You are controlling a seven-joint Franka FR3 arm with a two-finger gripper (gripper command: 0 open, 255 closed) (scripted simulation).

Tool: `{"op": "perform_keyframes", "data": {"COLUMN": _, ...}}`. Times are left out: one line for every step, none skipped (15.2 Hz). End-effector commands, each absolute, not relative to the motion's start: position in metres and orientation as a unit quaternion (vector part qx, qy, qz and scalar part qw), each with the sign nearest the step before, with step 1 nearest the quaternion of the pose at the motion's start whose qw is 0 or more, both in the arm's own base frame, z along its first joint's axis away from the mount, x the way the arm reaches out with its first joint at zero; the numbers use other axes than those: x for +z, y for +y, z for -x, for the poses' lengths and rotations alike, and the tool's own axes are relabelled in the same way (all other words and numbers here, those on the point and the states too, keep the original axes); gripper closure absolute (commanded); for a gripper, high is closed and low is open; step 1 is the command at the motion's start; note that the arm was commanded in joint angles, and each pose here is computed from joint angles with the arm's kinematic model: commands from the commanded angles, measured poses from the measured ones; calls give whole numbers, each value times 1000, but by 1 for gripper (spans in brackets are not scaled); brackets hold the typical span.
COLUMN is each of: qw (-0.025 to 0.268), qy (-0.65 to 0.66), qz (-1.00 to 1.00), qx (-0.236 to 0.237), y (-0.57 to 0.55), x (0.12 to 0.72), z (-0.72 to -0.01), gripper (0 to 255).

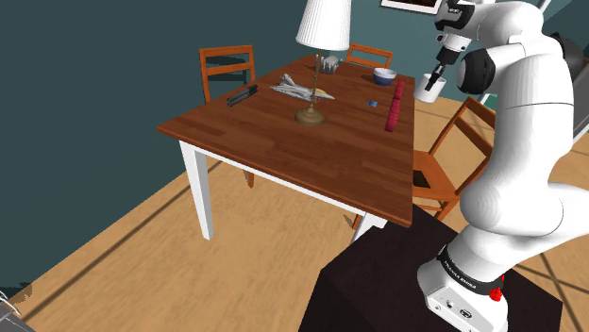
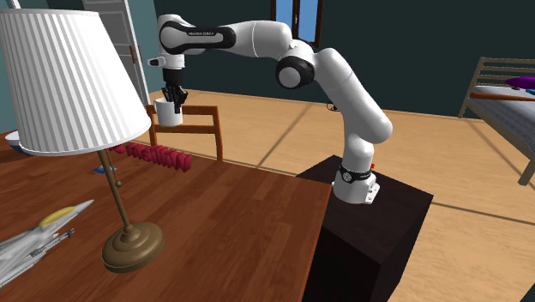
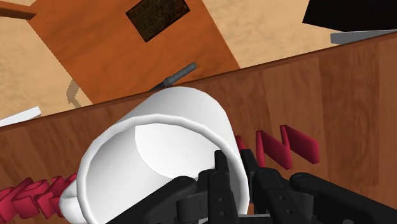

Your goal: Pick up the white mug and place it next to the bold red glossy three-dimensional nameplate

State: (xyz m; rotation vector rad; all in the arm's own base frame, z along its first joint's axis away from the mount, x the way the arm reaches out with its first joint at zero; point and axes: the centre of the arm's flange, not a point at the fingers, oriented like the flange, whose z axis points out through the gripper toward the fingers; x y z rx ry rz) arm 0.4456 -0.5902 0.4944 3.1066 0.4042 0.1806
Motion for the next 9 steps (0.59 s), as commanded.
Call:
{"op": "perform_keyframes", "data": {"qw": 2, "qy": 129, "qz": -990, "qx": 58, "y": -591, "x": 484, "z": -444, "gripper": 255}}
{"op": "perform_keyframes", "data": {"qw": 2, "qy": 129, "qz": -990, "qx": 58, "y": -591, "x": 479, "z": -444, "gripper": 255}}
{"op": "perform_keyframes", "data": {"qw": 2, "qy": 129, "qz": -990, "qx": 58, "y": -591, "x": 473, "z": -444, "gripper": 255}}
{"op": "perform_keyframes", "data": {"qw": 2, "qy": 129, "qz": -990, "qx": 58, "y": -591, "x": 468, "z": -444, "gripper": 255}}
{"op": "perform_keyframes", "data": {"qw": 2, "qy": 129, "qz": -990, "qx": 58, "y": -591, "x": 463, "z": -444, "gripper": 255}}
{"op": "perform_keyframes", "data": {"qw": 2, "qy": 129, "qz": -990, "qx": 58, "y": -591, "x": 458, "z": -444, "gripper": 255}}
{"op": "perform_keyframes", "data": {"qw": 2, "qy": 129, "qz": -990, "qx": 58, "y": -591, "x": 452, "z": -444, "gripper": 255}}
{"op": "perform_keyframes", "data": {"qw": 2, "qy": 129, "qz": -990, "qx": 58, "y": -591, "x": 447, "z": -444, "gripper": 255}}
{"op": "perform_keyframes", "data": {"qw": 2, "qy": 129, "qz": -990, "qx": 58, "y": -591, "x": 442, "z": -444, "gripper": 255}}
